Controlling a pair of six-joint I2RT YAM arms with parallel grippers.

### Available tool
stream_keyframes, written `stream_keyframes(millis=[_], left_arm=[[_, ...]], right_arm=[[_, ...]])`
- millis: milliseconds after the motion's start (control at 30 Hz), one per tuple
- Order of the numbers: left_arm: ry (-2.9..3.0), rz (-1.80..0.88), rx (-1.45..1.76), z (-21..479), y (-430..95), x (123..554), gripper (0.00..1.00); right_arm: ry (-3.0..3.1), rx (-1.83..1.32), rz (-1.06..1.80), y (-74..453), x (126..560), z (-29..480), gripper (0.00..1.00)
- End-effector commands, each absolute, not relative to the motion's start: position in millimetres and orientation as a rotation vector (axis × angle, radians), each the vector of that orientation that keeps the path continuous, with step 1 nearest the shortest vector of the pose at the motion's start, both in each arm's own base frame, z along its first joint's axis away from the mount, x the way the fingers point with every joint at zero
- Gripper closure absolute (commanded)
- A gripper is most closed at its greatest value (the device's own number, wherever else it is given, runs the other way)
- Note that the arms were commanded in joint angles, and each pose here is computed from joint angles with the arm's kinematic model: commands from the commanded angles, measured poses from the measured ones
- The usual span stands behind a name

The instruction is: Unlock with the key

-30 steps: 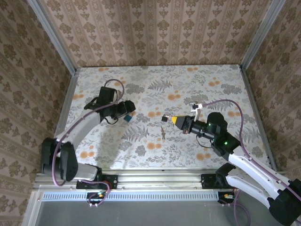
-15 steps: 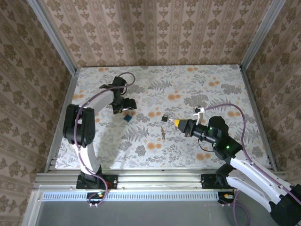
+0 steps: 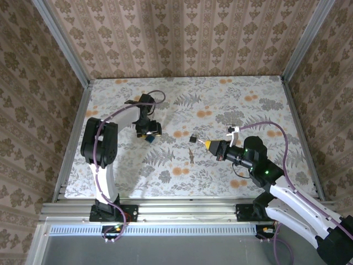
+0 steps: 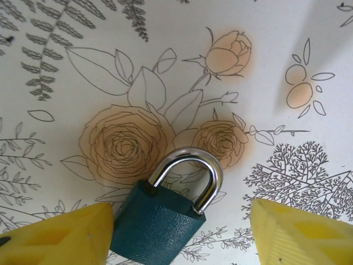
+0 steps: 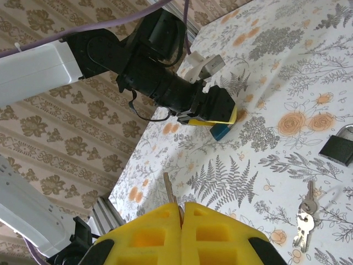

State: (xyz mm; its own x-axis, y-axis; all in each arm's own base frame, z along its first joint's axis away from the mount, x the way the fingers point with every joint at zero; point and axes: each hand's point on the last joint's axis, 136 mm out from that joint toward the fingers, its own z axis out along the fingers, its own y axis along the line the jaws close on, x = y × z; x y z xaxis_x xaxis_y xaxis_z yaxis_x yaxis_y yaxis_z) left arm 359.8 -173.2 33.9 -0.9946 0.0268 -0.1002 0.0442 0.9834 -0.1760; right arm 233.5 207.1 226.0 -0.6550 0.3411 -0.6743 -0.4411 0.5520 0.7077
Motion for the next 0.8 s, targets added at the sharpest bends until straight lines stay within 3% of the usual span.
stream_keyframes(millis=[0, 600, 767], left_arm=[[3.09, -0.206, 0.102, 23, -169, 344, 0.35], [3.118, -0.031, 0.033, 8, -167, 343, 0.5], [3.142, -0.002, 0.015, -2, -165, 341, 0.6]], right_arm=[[1.933, -0.078, 1.158, 204, 238, 230, 1.0], [1.939, -0.049, 1.15, 199, 240, 223, 1.0], [1.937, -0.043, 1.148, 198, 240, 222, 1.0]])
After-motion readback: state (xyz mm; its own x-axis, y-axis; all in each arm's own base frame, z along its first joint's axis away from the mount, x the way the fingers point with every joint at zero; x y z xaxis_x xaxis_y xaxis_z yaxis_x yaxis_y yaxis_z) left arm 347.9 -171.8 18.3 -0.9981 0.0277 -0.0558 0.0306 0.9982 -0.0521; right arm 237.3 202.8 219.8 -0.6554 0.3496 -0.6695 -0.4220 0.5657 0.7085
